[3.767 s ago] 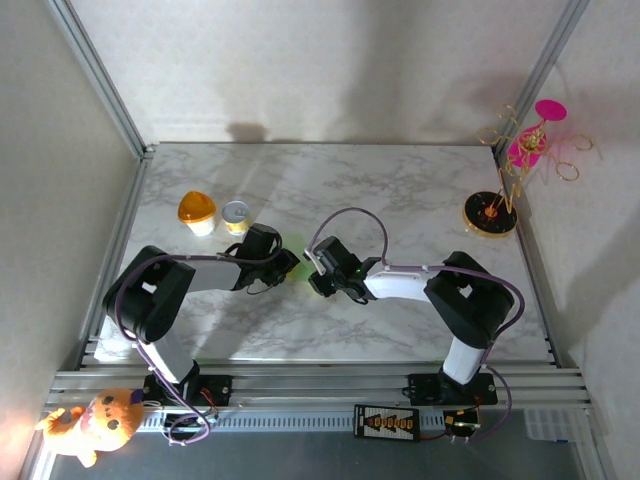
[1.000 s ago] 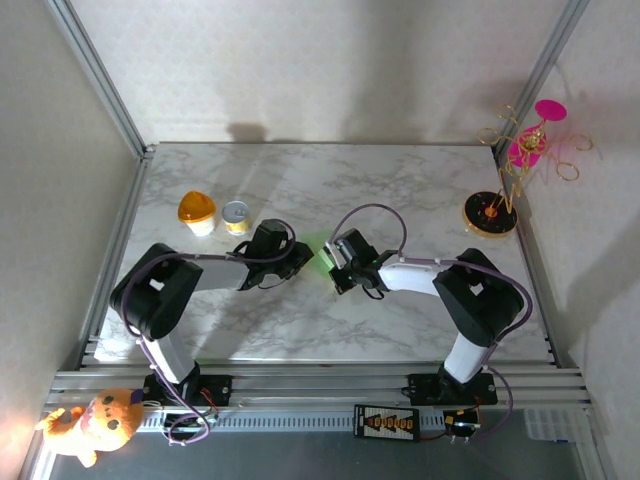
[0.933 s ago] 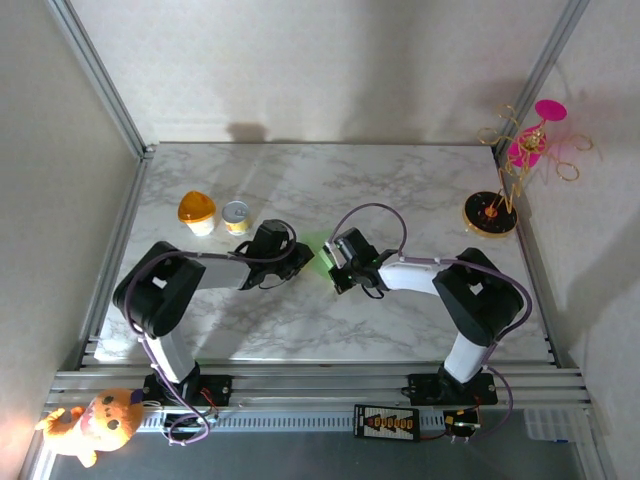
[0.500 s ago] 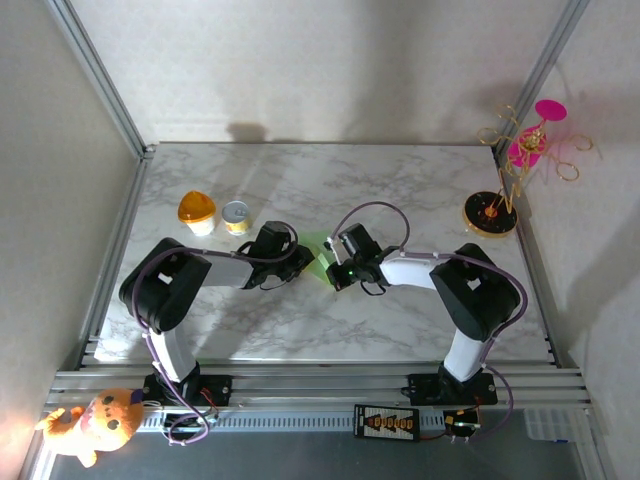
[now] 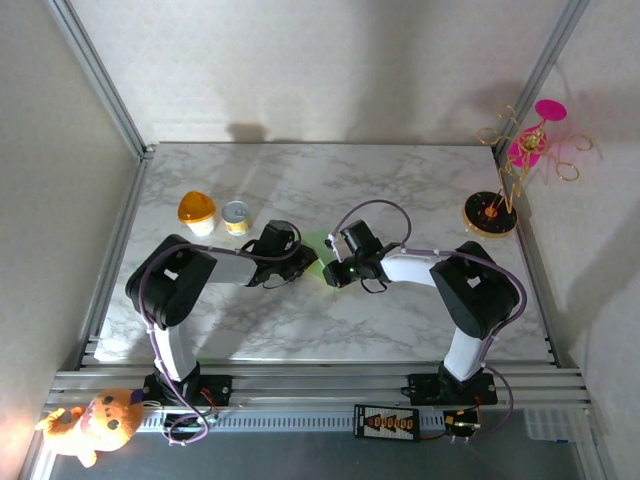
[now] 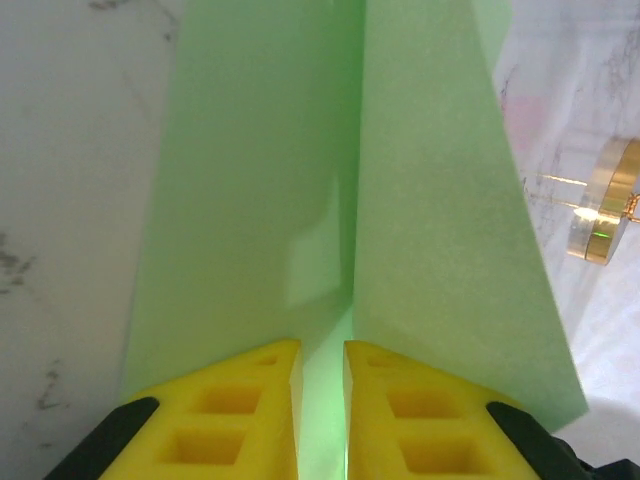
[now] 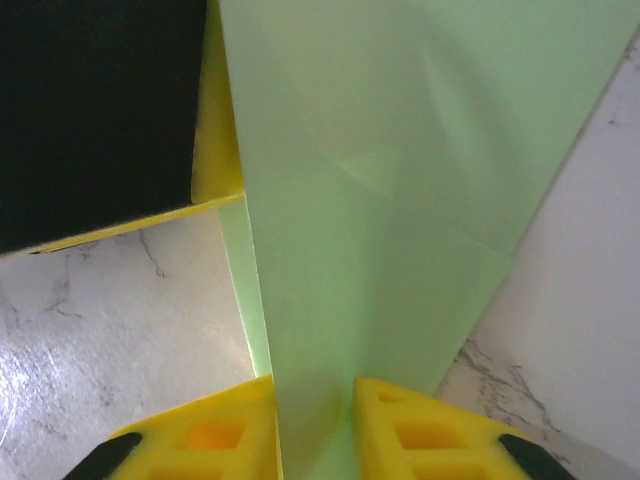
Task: Fold a paper plane with a square sheet of paper (pick it up from the middle)
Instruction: Fourth fold the wing at the center of the table.
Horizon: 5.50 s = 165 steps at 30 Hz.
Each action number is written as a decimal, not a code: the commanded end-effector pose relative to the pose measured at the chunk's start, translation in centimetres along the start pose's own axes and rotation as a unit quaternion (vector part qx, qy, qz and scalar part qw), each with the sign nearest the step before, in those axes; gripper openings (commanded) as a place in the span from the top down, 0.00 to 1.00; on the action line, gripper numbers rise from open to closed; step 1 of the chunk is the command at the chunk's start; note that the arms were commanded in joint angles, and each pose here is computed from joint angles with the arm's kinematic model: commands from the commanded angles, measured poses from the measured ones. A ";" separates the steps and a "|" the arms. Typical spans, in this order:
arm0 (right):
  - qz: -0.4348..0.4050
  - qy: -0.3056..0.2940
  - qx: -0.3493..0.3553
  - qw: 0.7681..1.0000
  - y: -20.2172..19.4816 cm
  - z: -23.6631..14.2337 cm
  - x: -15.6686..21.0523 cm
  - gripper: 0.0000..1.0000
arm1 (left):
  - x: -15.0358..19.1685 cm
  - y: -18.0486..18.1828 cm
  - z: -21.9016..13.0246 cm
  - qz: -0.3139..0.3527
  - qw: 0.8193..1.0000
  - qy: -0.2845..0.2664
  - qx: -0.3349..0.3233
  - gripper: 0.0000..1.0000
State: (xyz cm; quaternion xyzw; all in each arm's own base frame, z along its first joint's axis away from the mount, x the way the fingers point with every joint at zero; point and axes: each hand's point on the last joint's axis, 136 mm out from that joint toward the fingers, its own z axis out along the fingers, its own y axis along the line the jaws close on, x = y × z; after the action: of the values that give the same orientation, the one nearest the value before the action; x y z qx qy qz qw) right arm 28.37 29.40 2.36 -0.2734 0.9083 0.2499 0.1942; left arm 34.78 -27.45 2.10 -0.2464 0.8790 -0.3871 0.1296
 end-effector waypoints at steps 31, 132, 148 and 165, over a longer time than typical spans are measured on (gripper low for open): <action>-0.052 0.029 0.090 0.994 1.0 0.4 0.2 0.88 | 0.5 2.4 0.4 -0.003 0.998 0.003 -0.055 0.84; 0.180 0.066 -0.081 0.978 -5.0 1.7 5.9 0.90 | -0.8 -5.5 -0.1 0.070 0.988 0.008 0.135 0.90; 0.185 0.061 -0.078 0.978 -5.2 1.6 5.4 0.80 | -0.7 -5.1 1.8 0.070 0.990 0.020 0.117 0.90; 0.221 0.069 -0.061 0.971 -6.2 1.8 6.3 0.82 | -0.8 -4.9 2.4 0.068 0.991 0.018 0.112 0.90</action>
State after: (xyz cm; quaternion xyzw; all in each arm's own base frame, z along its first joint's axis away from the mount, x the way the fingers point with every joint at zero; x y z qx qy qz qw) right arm 28.91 28.70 2.25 -0.1718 0.8770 0.4346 0.1115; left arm 38.01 -30.69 4.23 -0.1729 0.8454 -0.4778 0.1645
